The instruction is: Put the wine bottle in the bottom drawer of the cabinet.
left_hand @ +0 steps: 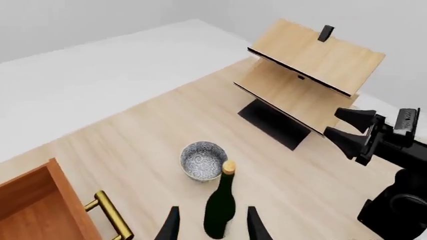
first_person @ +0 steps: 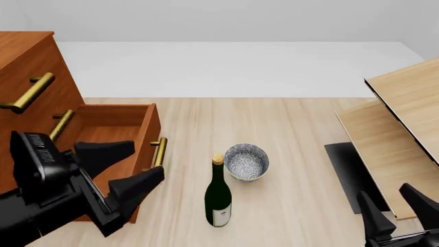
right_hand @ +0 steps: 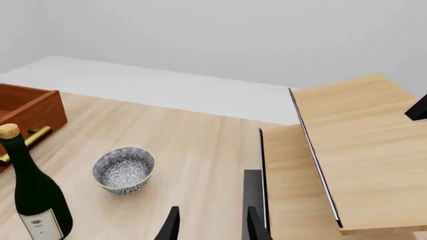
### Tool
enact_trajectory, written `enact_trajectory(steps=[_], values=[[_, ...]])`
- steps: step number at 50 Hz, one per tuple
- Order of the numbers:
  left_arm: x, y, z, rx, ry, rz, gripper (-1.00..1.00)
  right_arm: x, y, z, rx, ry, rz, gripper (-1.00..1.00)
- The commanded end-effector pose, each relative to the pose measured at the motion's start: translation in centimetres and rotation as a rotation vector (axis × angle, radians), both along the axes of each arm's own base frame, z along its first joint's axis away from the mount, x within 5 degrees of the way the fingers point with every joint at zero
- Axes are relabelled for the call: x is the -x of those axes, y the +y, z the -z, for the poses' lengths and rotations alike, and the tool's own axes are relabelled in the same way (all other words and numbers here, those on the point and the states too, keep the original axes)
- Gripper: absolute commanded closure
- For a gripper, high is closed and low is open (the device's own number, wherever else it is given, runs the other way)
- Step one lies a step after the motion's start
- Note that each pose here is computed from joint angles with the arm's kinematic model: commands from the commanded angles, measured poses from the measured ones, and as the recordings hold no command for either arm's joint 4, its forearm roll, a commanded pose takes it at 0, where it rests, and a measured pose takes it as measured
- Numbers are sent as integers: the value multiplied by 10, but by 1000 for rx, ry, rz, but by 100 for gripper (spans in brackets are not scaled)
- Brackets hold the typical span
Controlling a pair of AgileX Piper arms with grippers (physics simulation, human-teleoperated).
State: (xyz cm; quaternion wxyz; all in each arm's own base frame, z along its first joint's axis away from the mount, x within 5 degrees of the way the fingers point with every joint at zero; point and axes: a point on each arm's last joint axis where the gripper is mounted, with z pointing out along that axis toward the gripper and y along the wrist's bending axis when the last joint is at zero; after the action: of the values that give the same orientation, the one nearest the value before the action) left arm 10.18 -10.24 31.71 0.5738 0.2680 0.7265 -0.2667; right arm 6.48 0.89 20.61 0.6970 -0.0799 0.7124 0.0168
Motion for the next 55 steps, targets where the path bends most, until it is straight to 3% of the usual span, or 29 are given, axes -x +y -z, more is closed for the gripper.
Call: enact_trajectory(steps=[1,55], values=[[-4,-14,5,3,-20,51,-100,1,0,0,0,-1,-2,-100],[-31,-55,34,-50,-27,91,-100,0,0,0,-6,4,-1,-100]])
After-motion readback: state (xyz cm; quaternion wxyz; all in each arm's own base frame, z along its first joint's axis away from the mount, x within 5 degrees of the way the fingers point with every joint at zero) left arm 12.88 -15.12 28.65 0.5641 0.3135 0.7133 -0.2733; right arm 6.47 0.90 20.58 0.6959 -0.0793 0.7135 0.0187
